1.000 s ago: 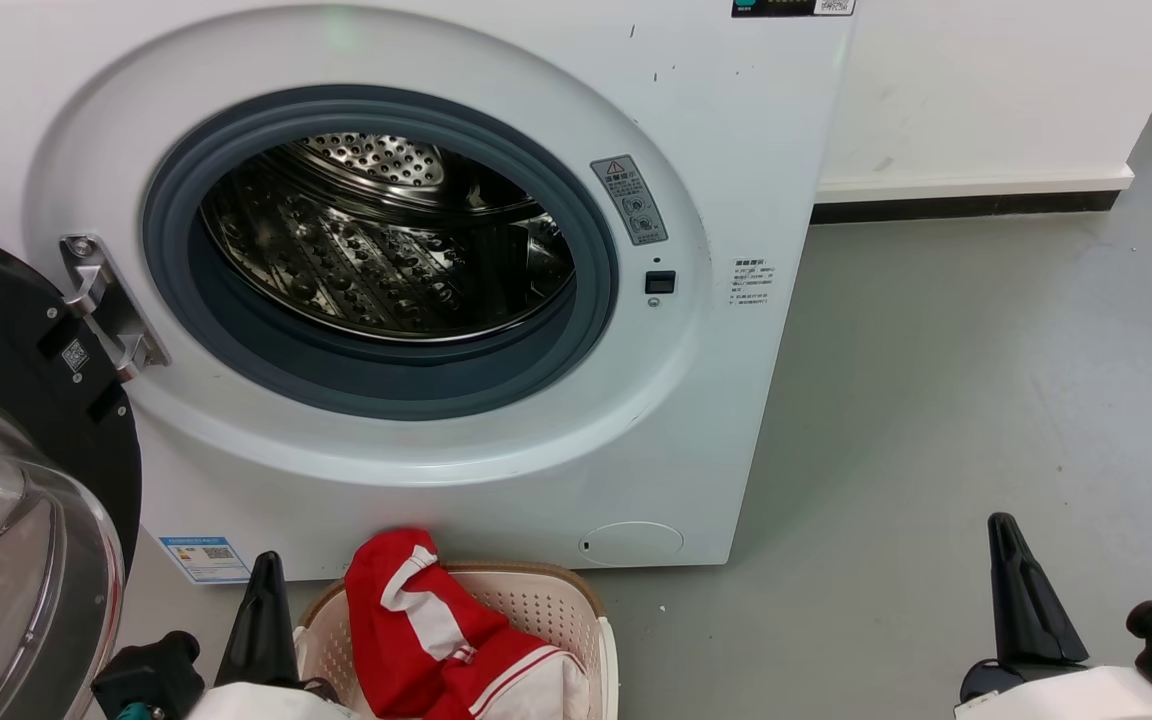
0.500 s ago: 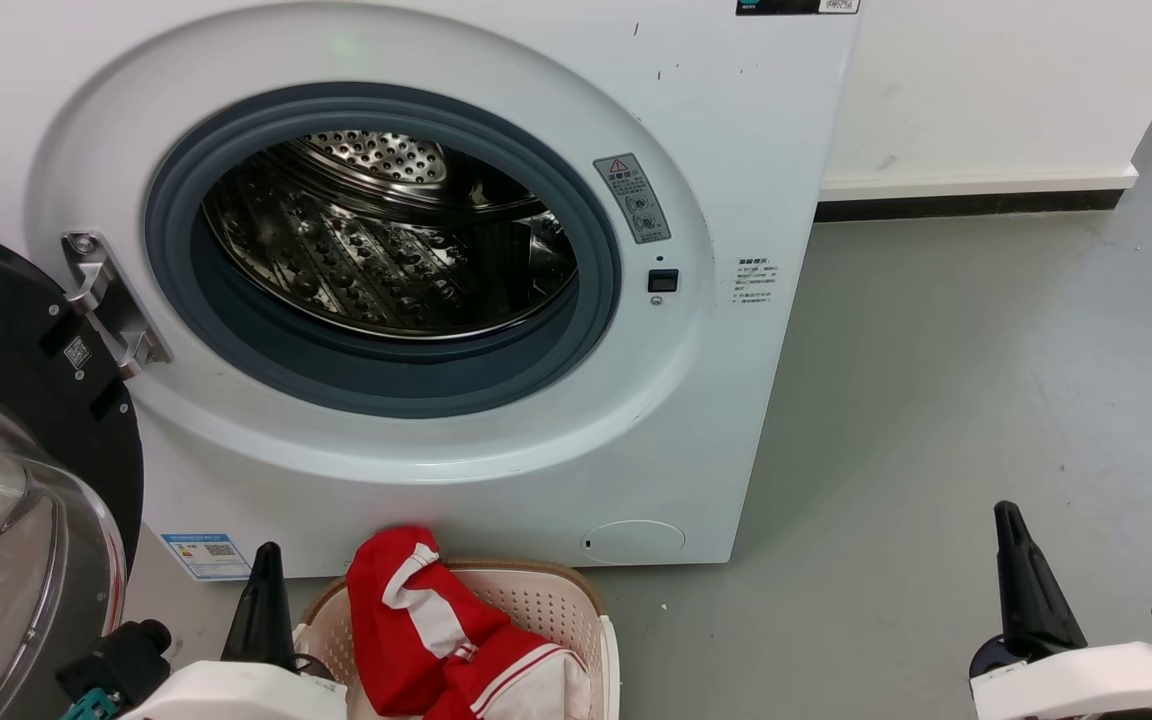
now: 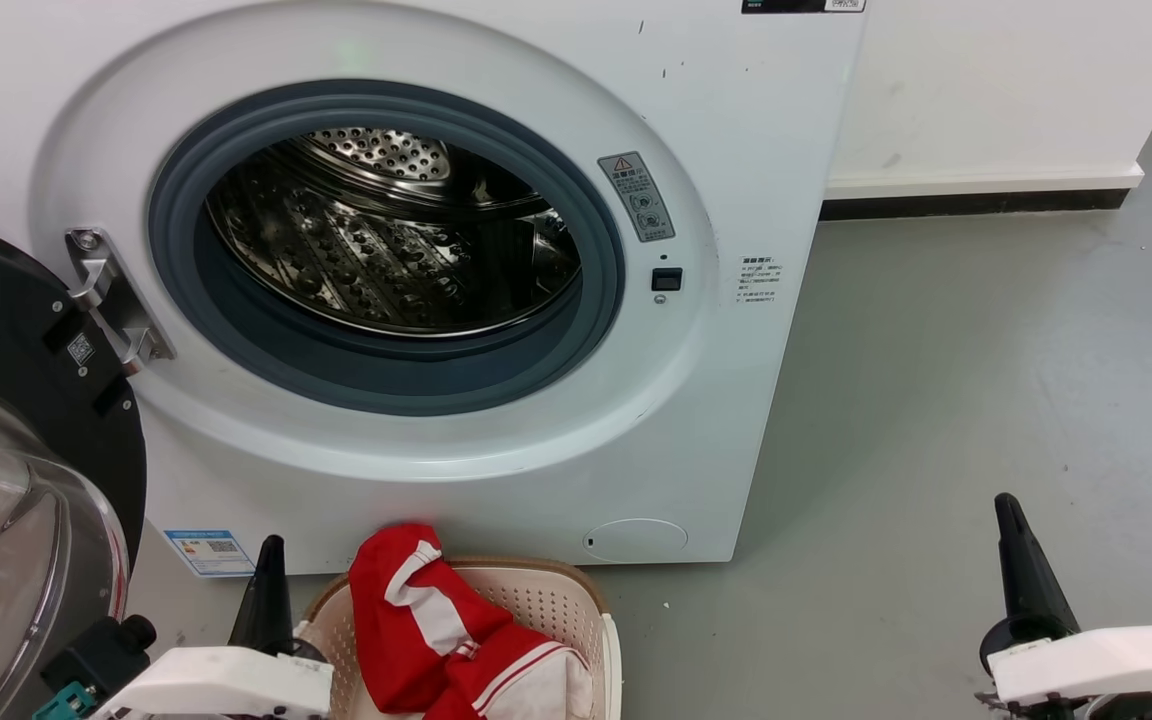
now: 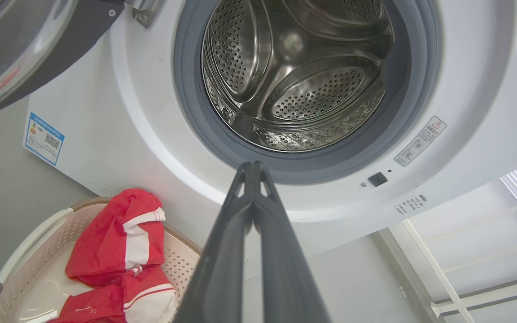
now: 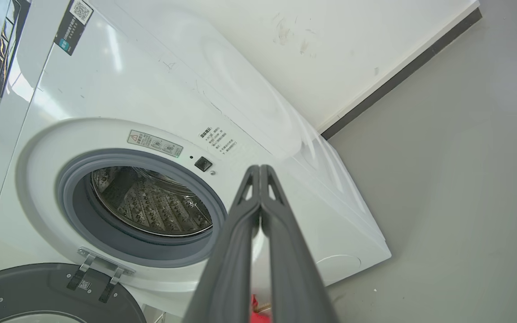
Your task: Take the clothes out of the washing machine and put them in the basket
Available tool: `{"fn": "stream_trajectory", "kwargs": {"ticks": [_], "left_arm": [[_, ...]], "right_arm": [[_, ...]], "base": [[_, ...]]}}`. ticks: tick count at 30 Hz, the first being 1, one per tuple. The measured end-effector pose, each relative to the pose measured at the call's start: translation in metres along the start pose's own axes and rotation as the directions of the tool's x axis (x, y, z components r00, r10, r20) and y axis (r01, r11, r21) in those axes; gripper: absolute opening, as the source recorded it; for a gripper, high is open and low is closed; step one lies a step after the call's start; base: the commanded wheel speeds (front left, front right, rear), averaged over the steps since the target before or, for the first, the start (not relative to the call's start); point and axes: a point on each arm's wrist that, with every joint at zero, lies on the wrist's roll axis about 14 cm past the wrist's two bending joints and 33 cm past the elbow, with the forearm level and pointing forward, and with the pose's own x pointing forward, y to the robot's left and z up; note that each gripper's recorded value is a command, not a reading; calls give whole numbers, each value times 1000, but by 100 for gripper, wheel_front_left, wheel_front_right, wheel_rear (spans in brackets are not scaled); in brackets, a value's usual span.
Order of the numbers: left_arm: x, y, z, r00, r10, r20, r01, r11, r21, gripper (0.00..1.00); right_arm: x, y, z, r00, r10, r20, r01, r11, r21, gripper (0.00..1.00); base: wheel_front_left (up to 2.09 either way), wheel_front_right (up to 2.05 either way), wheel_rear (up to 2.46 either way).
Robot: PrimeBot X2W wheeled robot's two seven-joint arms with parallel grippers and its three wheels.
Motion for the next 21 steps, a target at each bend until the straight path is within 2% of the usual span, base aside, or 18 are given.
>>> {"fn": "stream_trajectory", "kwargs": {"ticks": [10, 21], "left_arm": [[4, 0, 0, 1000, -1, -17, -1, 991, -130, 0], [8, -1, 0, 1000, -9, -26, 2, 966, -259, 0]], "right_arm": [[5, -2, -1, 1000, -12, -11, 13, 992, 124, 0], [10, -3, -2, 1000, -18, -24, 23, 969, 246, 0]], "base": [[0, 0, 0], [0, 0, 0]]}}
